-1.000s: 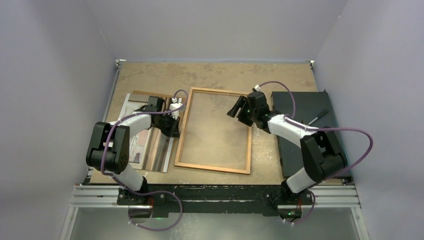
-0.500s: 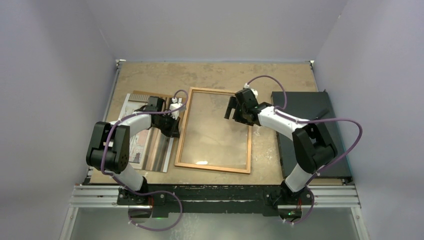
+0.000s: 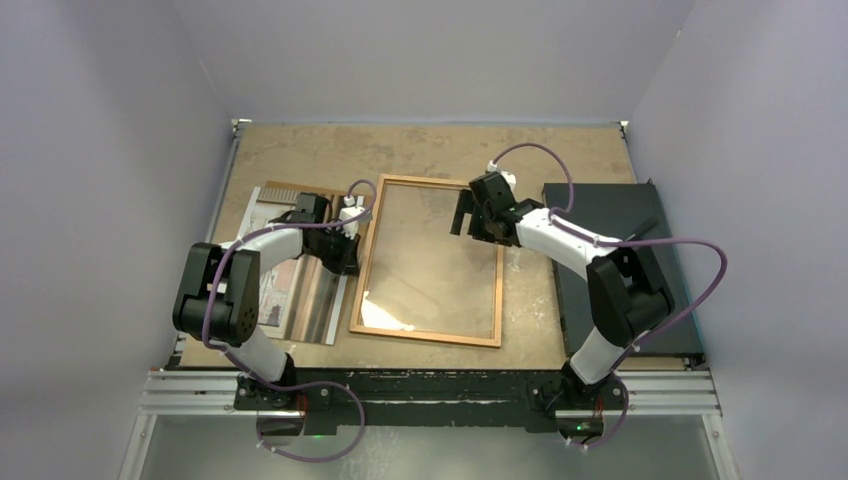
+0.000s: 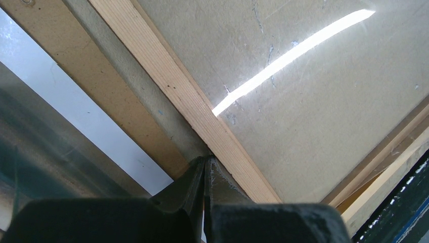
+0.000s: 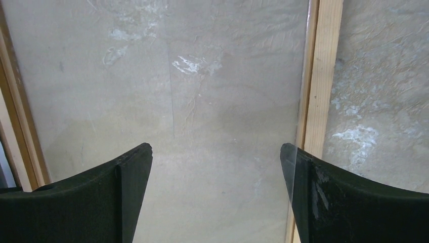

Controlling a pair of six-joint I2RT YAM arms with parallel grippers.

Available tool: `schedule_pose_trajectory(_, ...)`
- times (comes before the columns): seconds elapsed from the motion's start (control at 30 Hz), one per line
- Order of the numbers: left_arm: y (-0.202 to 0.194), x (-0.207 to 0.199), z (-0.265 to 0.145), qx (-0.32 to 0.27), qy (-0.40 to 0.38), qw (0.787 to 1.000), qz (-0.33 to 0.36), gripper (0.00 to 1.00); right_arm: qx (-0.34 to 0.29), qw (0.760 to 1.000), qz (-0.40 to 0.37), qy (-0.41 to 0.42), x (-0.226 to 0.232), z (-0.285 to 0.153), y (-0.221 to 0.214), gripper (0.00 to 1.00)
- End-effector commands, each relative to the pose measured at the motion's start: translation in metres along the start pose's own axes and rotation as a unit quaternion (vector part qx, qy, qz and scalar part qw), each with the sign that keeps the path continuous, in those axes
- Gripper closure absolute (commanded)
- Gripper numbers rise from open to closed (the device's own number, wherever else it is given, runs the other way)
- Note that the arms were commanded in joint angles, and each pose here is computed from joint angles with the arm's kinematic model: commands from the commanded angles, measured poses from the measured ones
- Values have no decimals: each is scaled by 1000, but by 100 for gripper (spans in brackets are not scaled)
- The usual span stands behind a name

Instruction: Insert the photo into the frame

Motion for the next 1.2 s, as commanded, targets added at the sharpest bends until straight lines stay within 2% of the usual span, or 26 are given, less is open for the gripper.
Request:
schedule_pose_trajectory(0.0,9,-2,1,-16,-18,1000,14,100,-27,999,-18,-11,6,-5,16,1)
schedule_pose_trajectory(0.27,10,-2,1,-18,-18,1000,14,100,-23,999,-33,-35,-1,1,14,1)
schedule_pose_trajectory(0.63,9,-3,2,-17,-20,1000,13,100,-49,996,-46,-62,-4,6,25,1)
schedule_pose_trajectory(1.17,9,-3,1,-15,-20,1000,15,100,-45,998,-6,-47,-12,-10,20,2)
Point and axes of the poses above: each gripper's point midway between its finger pads, its own z axis out along the fingers, its own x axis along the line the jaws close on, y = z × x, the point moved 4 cm from there along -z, back along the fingers, and after that the axes turned 13 degrees about z, right-handed, at the moved point
